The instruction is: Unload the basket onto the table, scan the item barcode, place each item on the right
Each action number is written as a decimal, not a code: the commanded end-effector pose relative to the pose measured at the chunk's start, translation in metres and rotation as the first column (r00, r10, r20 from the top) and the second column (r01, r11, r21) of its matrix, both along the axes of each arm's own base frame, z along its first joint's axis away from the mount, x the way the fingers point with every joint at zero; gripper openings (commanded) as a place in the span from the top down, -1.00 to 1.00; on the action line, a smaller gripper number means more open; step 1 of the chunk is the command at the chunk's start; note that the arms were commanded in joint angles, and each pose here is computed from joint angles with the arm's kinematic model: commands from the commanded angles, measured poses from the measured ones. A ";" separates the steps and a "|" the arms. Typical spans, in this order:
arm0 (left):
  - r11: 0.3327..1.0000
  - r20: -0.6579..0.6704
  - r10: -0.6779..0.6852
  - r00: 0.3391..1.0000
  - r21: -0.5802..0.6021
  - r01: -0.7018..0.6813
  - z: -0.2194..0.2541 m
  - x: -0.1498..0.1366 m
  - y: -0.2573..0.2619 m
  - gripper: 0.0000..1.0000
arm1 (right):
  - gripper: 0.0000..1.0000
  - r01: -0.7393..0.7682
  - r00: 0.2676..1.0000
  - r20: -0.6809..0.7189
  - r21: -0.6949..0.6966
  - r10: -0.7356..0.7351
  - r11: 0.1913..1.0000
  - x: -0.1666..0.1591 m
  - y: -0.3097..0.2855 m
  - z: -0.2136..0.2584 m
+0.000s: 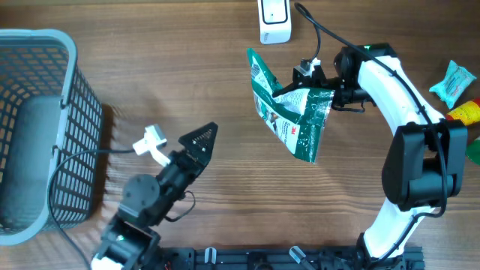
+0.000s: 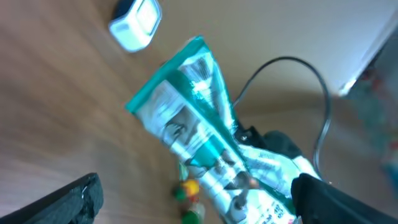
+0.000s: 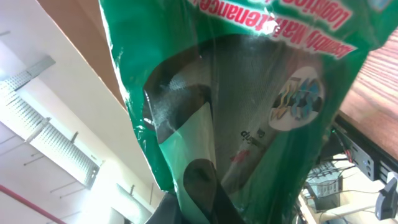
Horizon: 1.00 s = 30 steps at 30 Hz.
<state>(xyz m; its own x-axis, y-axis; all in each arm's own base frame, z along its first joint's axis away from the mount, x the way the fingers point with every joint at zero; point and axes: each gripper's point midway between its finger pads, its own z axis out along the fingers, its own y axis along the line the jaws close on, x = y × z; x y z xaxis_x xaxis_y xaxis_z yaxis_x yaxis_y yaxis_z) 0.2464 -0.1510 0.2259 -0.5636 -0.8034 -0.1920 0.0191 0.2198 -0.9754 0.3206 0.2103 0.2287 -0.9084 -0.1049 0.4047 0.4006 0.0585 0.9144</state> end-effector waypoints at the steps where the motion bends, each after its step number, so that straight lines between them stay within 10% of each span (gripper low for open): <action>1: 0.982 -0.117 -0.033 0.993 -0.188 0.010 -0.035 -0.007 -0.005 -1.00 | 0.91 0.026 1.000 0.009 0.063 -0.026 0.998 0.002 -0.002 0.019; 30: 0.878 -0.115 0.176 0.978 -0.431 -0.209 -0.034 0.045 0.012 -1.00 | 0.91 -0.343 0.932 0.139 0.041 0.335 0.938 -0.003 0.126 0.083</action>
<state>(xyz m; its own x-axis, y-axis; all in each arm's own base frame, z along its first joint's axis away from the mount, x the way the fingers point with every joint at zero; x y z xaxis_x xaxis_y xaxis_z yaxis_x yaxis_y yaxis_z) 0.2837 -0.1506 0.1940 -0.4663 -0.8664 0.1788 -0.0428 -0.1798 -0.9828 0.3287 0.3390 0.2864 -0.9015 -0.3995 0.1664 0.1499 0.0724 0.9860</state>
